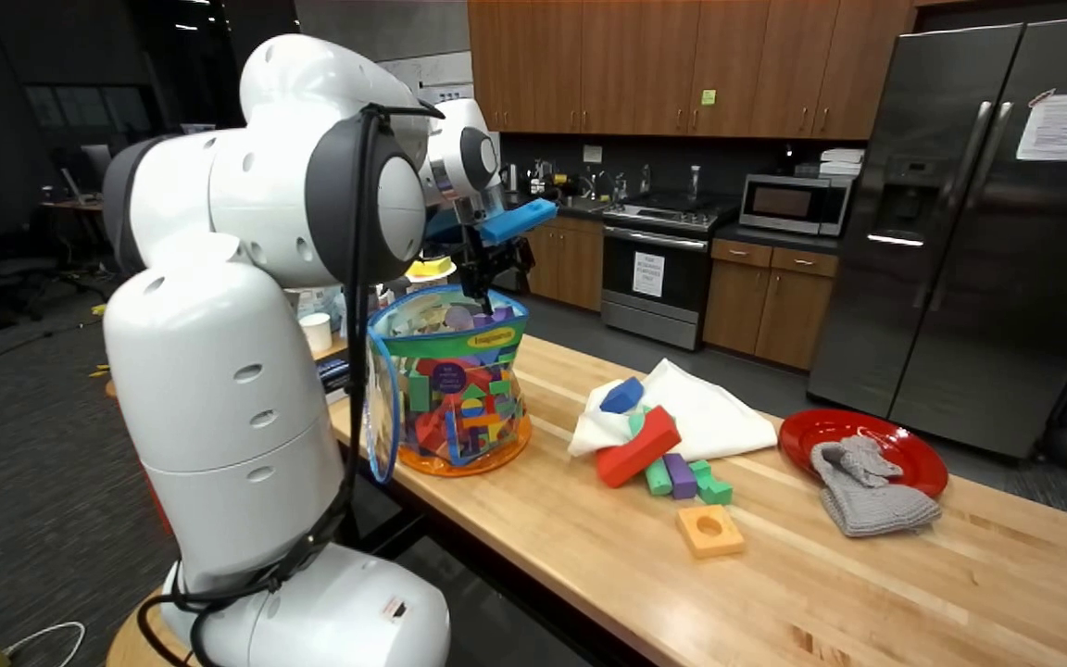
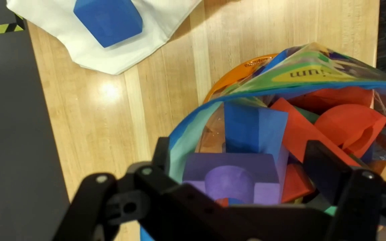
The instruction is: Pick up the purple block at the edge of the table and place it in the bag
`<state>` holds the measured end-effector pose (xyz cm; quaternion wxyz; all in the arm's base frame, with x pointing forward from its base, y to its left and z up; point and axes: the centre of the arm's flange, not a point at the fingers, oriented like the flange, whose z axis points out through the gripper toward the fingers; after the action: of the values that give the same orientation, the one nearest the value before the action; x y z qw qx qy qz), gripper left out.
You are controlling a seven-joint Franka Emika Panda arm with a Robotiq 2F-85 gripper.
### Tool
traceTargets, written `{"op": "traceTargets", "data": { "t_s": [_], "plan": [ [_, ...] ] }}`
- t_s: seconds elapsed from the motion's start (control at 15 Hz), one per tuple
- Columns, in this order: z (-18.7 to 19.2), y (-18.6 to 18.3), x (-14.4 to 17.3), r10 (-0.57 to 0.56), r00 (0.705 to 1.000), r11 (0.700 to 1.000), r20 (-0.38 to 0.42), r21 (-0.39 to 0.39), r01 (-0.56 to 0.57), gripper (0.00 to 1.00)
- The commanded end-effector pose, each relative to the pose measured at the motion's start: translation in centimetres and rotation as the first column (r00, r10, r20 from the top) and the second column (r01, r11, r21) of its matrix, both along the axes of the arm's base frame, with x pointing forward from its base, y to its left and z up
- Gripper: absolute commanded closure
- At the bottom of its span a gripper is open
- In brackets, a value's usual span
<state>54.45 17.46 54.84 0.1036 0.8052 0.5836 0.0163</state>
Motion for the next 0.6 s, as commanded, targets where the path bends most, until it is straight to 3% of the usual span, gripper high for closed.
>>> {"op": "traceTargets", "data": {
  "t_s": [0.0, 0.53],
  "plan": [
    [0.9, -1.7, -1.7, -0.055, 0.998, 0.998, 0.034, -0.004, 0.056, 0.0],
    [-0.3, -4.7, -4.4, -0.212, 0.977, 0.977, 0.036, -0.023, 0.213, 0.0]
  ]
}}
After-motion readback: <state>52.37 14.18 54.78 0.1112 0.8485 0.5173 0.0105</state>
